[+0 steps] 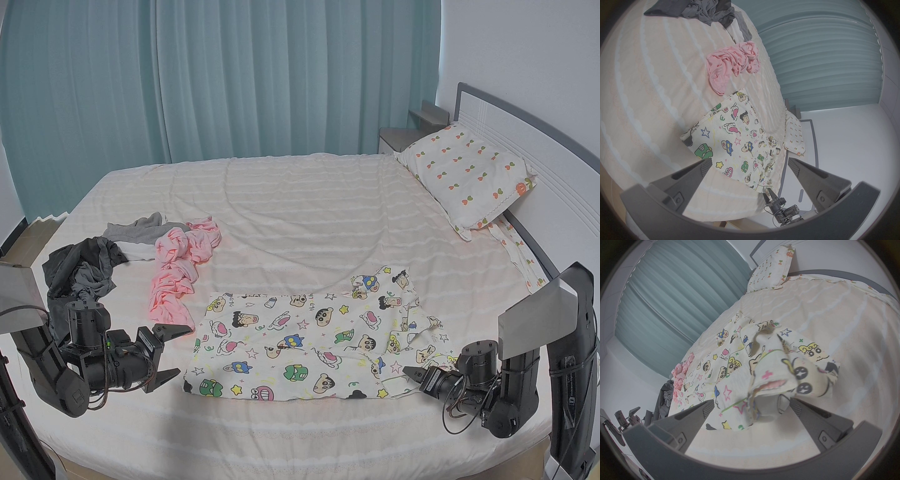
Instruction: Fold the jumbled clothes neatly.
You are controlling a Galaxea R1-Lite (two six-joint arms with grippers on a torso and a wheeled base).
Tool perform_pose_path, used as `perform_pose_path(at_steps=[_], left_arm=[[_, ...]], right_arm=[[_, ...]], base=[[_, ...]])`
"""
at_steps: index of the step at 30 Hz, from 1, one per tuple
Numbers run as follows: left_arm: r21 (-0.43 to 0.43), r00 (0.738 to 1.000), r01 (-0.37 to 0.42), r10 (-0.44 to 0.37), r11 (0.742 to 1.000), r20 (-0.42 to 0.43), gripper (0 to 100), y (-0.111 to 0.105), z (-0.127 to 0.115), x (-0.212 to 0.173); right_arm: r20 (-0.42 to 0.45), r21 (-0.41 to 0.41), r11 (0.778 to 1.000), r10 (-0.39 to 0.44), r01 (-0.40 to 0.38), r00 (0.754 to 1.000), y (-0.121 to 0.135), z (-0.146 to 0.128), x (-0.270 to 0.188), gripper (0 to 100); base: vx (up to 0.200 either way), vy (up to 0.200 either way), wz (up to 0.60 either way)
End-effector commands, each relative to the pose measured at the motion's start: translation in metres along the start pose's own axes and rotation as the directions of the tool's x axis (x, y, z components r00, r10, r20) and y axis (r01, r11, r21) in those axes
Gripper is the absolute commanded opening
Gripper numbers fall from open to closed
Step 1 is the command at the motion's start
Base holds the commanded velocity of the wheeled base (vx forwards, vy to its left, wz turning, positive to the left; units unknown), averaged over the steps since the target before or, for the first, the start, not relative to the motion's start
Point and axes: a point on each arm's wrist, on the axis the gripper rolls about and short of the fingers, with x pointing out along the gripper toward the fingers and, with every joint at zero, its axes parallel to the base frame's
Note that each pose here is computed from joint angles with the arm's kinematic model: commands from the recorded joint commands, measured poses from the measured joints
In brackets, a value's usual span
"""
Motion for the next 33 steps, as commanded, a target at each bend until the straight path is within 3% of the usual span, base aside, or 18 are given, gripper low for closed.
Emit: perform_pose_path(at_steps=[1, 9, 13, 16, 19, 26, 28, 32, 33], left_arm=[[0.002, 1.0, -0.005, 0.005, 1.0, 0.003, 100, 0.001, 0.0, 0.001], [0.022, 1.0, -0.014, 0.014, 1.0, 0.001, 100, 0.002, -0.001, 0.002], [0.024, 1.0, -0.015, 0.015, 1.0, -0.001, 100, 0.002, -0.001, 0.003], [0.029, 1.0, -0.016, 0.016, 0.999, -0.003, 100, 0.003, -0.002, 0.004], [0.03, 1.0, -0.017, 0.017, 0.999, -0.003, 100, 0.003, -0.002, 0.003], [0.034, 0.999, -0.03, 0.029, 0.999, 0.013, 100, 0.003, -0.003, 0.005], [0.038, 0.999, -0.047, 0.047, 0.998, 0.022, 100, 0.004, -0.006, 0.008], [0.04, 0.998, -0.052, 0.051, 0.998, 0.029, 100, 0.003, -0.006, 0.009], [0.041, 0.998, -0.055, 0.054, 0.998, 0.027, 100, 0.004, -0.008, 0.01]], right_arm=[[0.04, 0.021, 0.998, -0.065, 0.064, 0.997, -0.024, 0.016, 0.002, 100], [0.079, 0.018, 0.995, -0.101, 0.1, 0.992, -0.041, 0.03, 0.007, 100], [0.045, -0.012, 0.999, -0.03, 0.03, 0.999, -0.045, 0.043, -0.015, 100], [-0.016, -0.077, 0.997, 0.03, -0.031, 0.999, -0.053, 0.046, -0.031, 100], [-0.025, -0.128, 0.99, 0.052, -0.055, 0.998, -0.068, 0.054, -0.037, 100], [-0.015, -0.097, 0.991, 0.092, -0.093, 0.996, -0.089, 0.067, -0.044, 100], [-0.005, -0.159, 0.981, 0.112, -0.111, 0.994, -0.107, 0.075, -0.043, 100], [-0.034, -0.213, 0.964, 0.153, -0.157, 0.988, -0.114, 0.073, -0.043, 100], [-0.067, -0.298, 0.923, 0.234, -0.243, 0.97, -0.118, 0.073, -0.045, 100]], base=[[0.0, 0.0, 0.0], [0.0, 0.0, 0.0], [0.0, 0.0, 0.0], [0.0, 0.0, 0.0], [0.0, 0.0, 0.0], [0.0, 0.0, 0.0], [0.0, 0.0, 0.0], [0.0, 0.0, 0.0], [0.0, 0.0, 0.0]])
